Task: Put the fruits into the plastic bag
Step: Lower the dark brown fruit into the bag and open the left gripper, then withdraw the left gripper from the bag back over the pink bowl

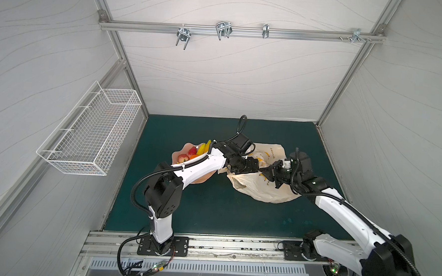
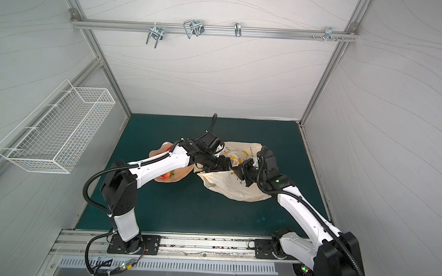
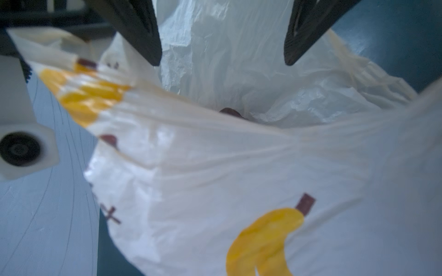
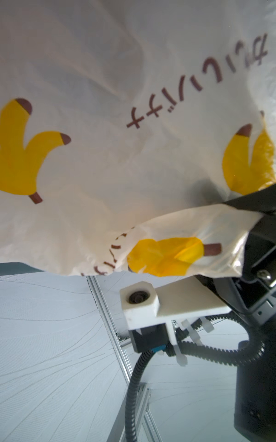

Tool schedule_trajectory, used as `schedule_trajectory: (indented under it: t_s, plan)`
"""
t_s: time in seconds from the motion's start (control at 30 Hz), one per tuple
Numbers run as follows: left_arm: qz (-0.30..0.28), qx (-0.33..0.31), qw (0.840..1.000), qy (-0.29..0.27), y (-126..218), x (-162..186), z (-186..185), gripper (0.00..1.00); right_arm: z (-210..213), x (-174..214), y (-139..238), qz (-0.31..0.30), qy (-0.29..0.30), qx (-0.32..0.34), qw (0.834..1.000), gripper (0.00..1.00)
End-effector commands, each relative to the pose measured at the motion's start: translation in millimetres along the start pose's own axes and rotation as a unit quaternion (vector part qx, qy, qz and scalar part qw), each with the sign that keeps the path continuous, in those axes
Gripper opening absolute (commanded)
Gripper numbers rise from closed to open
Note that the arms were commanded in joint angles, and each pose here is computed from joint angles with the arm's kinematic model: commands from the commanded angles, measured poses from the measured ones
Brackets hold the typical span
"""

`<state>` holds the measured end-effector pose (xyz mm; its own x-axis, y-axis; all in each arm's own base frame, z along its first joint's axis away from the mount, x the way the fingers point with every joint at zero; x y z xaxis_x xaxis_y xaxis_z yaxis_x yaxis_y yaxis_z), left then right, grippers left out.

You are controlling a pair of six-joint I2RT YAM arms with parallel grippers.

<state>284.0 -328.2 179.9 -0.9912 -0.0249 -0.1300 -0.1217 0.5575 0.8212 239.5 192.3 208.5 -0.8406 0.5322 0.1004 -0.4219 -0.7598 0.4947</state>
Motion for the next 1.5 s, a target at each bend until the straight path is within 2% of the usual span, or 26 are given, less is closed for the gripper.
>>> schedule_trajectory:
  t_s: [0.0,0.23,0.53,0.7,0.9,1.13,1.47]
  plan:
    - [0.001,-0.029,0.999,-0.044,21.3,6.0,2.9,0.82,1.5,-1.8,2.3,-0.006,-0.004,0.005,1.0,0.0]
    - [-0.015,-0.056,0.998,-0.036,44.9,9.1,27.7,0.82,3.8,-3.6,1.0,-0.006,-0.003,0.005,1.0,0.0]
    - [-0.063,-0.1,0.993,-0.019,98.4,0.1,65.8,0.82,4.5,-5.1,0.7,-0.009,-0.001,0.006,1.0,0.0]
    - [-0.091,-0.16,0.982,-0.027,125.6,-10.0,95.4,0.84,4.5,-5.8,0.1,-0.01,-0.001,0.007,1.0,0.0]
    - [-0.105,-0.232,0.967,0.001,146.9,-23.4,136.9,0.91,6.0,-6.1,0.5,-0.011,0.001,0.006,1.0,0.0]
    - [-0.113,-0.265,0.957,0.032,152.5,-35.7,163.4,0.97,5.8,-6.0,1.6,-0.013,0.002,0.006,1.0,0.0]
    - [-0.103,-0.303,0.943,0.085,133.1,-53.3,195.4,0.98,4.3,-5.4,4.0,-0.017,0.003,0.009,1.0,0.0]
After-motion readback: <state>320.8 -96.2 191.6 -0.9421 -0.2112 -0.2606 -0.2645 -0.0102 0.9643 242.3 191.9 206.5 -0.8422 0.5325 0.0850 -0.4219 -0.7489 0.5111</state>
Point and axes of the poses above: each gripper's point midway between its finger pads, its own y axis back along the fingers, its own z axis along the line the jaws close on, x = y × z, the point moved 4 cm from there along y, back along the fingers, and after that the axes turned 9 degrees about y, right-handed, at the moved point
